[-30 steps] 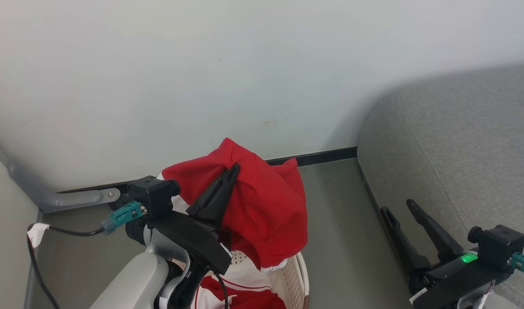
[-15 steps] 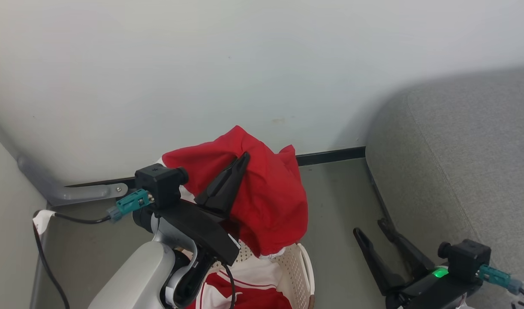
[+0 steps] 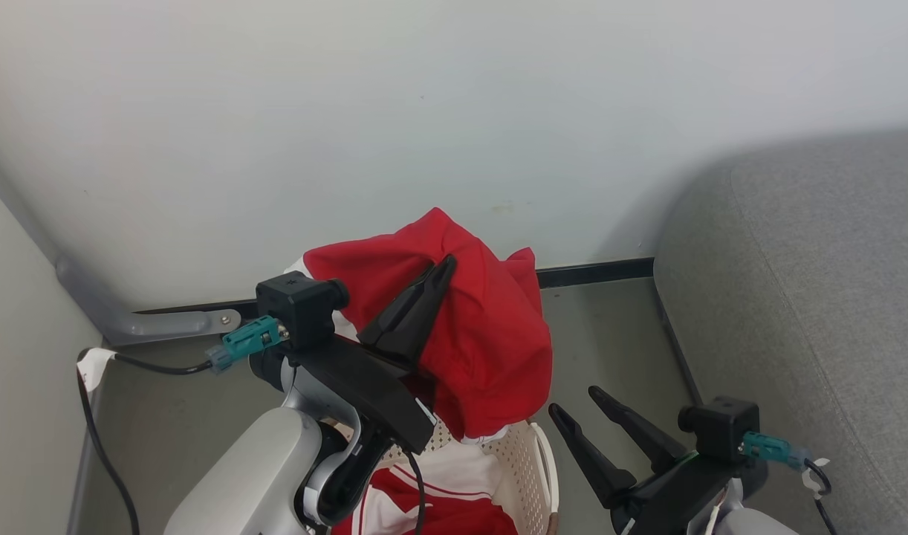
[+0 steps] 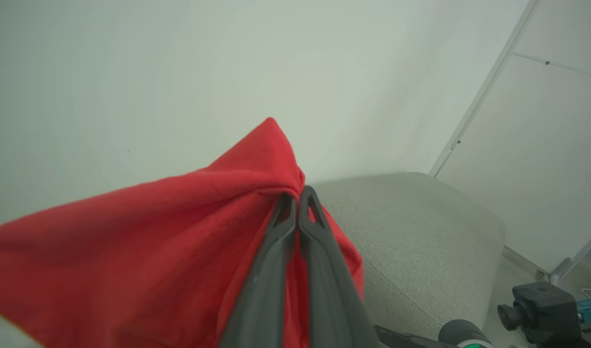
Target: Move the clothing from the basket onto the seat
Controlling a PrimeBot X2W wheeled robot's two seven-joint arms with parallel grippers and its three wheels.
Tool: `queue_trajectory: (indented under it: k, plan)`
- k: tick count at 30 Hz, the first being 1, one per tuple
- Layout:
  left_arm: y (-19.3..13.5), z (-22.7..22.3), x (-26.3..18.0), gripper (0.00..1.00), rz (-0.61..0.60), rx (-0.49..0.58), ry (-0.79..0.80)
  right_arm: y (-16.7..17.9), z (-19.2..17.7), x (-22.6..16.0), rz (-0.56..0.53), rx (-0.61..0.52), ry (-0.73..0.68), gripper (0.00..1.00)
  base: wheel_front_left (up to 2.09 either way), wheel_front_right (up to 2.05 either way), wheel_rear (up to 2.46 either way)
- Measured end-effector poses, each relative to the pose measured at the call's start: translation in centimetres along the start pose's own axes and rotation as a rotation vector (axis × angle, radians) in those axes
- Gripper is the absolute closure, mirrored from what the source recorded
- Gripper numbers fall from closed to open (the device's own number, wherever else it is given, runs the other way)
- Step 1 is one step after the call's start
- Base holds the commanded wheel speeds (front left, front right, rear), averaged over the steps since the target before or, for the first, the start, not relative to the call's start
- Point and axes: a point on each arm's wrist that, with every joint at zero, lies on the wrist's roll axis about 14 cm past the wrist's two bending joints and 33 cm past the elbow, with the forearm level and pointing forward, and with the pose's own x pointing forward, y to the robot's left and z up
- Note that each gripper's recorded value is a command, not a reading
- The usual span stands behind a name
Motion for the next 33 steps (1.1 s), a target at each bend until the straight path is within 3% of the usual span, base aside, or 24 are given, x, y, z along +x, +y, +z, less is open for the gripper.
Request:
queue_trajectory:
  k: [14,33]
  plan:
    - [-0.6,-0.3,-0.1,1.00,-0.020,-0.004,0.009,-1.2,-0.8,2.5,-0.010,0.094,0.077,0.00,0.00,0.00,0.00]
    - [-0.1,0.6,-0.5,1.00,-0.006,0.013,0.001,5.1,-0.4,8.1,0.198,0.105,0.211,0.00,0.00,0.00,0.00]
